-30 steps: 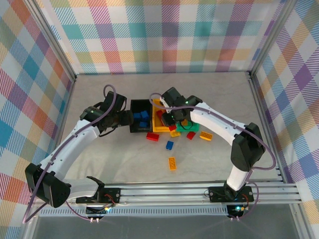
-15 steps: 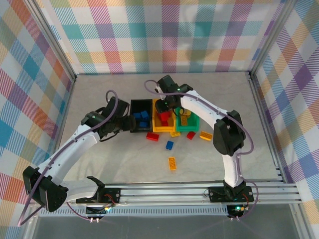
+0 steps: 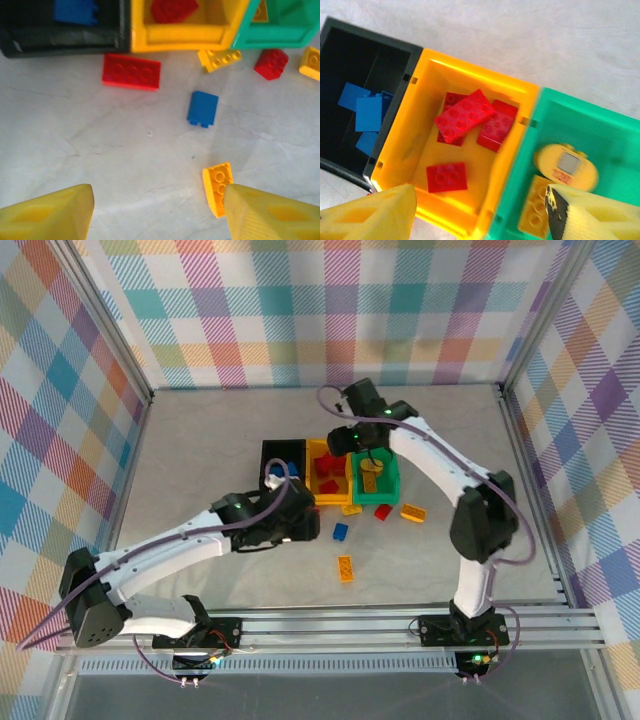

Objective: Sort the legos into containers by color

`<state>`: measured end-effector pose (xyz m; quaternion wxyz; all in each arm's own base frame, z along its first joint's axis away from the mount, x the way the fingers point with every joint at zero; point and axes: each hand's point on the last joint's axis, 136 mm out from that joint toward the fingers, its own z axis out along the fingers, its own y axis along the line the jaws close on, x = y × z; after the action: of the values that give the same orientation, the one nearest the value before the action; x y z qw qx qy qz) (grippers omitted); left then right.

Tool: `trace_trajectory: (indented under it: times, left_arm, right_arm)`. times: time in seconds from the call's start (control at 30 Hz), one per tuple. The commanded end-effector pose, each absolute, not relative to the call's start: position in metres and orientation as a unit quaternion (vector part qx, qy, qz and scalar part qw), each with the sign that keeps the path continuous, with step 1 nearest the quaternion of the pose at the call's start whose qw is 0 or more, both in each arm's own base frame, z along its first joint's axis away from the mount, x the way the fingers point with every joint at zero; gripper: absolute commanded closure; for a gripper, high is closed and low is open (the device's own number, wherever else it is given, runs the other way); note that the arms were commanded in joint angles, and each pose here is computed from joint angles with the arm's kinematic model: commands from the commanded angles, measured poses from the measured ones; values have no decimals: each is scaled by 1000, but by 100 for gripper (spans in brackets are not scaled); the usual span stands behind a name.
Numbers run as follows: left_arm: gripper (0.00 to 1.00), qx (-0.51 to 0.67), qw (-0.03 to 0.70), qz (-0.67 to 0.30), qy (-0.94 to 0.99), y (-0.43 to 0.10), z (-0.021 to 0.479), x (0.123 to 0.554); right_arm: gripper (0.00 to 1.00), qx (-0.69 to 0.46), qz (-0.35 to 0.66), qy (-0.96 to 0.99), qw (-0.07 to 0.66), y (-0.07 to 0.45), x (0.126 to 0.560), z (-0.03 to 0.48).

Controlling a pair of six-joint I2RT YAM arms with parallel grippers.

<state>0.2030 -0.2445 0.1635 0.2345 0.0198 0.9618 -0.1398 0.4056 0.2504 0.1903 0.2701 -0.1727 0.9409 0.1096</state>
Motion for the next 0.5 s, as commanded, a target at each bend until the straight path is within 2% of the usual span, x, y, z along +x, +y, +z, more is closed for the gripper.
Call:
trace_trajectory:
  times: [0.0,0.23,0.47]
  left_arm:
    - [31,-27,236,-142,961,-268,145,200]
    - [31,49,173,-100,979,-330,99,173]
    - [34,80,132,-75,985,-350,66,162]
  right_arm:
    - [29,-124,104,950,267,211,392,194]
    - [29,-46,106,962,246,144,357,167]
    - [27,-12,103,963,249,109,328,163]
